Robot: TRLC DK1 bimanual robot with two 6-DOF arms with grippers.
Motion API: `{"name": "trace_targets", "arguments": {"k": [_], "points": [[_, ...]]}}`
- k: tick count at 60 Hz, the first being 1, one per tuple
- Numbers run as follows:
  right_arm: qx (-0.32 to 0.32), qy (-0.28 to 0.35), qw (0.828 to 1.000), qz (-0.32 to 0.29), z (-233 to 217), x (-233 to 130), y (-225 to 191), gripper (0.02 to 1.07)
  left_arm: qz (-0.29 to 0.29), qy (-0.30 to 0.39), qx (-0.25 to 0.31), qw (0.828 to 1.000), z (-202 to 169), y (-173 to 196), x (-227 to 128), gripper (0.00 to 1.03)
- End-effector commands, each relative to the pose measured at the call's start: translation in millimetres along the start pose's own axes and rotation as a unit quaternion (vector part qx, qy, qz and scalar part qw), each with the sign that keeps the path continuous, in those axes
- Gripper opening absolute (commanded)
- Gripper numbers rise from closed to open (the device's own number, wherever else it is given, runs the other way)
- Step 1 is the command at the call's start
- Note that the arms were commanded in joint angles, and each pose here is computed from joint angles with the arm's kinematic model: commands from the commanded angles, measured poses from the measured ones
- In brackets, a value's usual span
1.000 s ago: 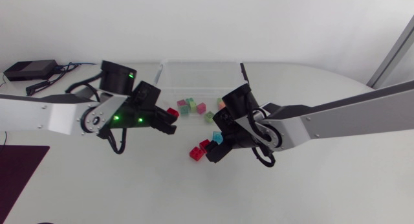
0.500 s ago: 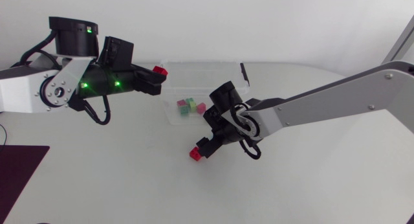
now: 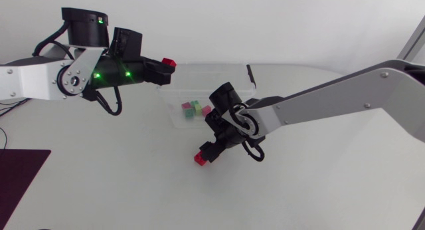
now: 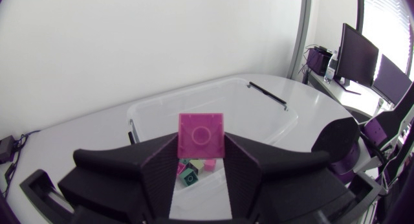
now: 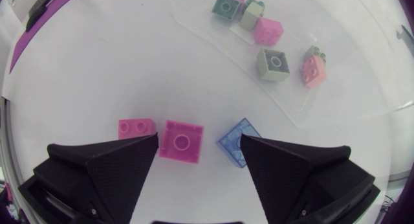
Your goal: Pick up the duplo bricks and place them in the container
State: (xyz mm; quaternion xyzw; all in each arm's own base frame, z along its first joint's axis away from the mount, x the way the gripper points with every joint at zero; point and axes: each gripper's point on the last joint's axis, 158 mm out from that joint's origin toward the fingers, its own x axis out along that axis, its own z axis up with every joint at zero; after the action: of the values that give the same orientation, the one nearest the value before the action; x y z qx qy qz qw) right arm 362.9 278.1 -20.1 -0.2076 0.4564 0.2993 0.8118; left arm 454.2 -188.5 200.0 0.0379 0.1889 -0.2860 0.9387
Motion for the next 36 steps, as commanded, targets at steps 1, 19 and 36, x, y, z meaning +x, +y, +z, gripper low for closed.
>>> {"name": "trace_targets", "arguments": {"k": [1,19,36], "points": [[-0.001,0.016,1.0,0.008,-4.7,5.0,4.6,0.88,0.002,-0.013,-0.012,1.0,12.8,7.6,10.6,0.24],[-0.004,0.03,1.0,0.007,-8.4,4.5,5.8,0.87,0.002,-0.01,-0.012,1.0,10.0,10.8,21.4,0.24],[0.07,-0.003,0.997,-0.011,3.3,-21.4,-27.7,0.88,0.002,-0.014,-0.011,1.0,9.3,10.4,20.5,0.24]]}}
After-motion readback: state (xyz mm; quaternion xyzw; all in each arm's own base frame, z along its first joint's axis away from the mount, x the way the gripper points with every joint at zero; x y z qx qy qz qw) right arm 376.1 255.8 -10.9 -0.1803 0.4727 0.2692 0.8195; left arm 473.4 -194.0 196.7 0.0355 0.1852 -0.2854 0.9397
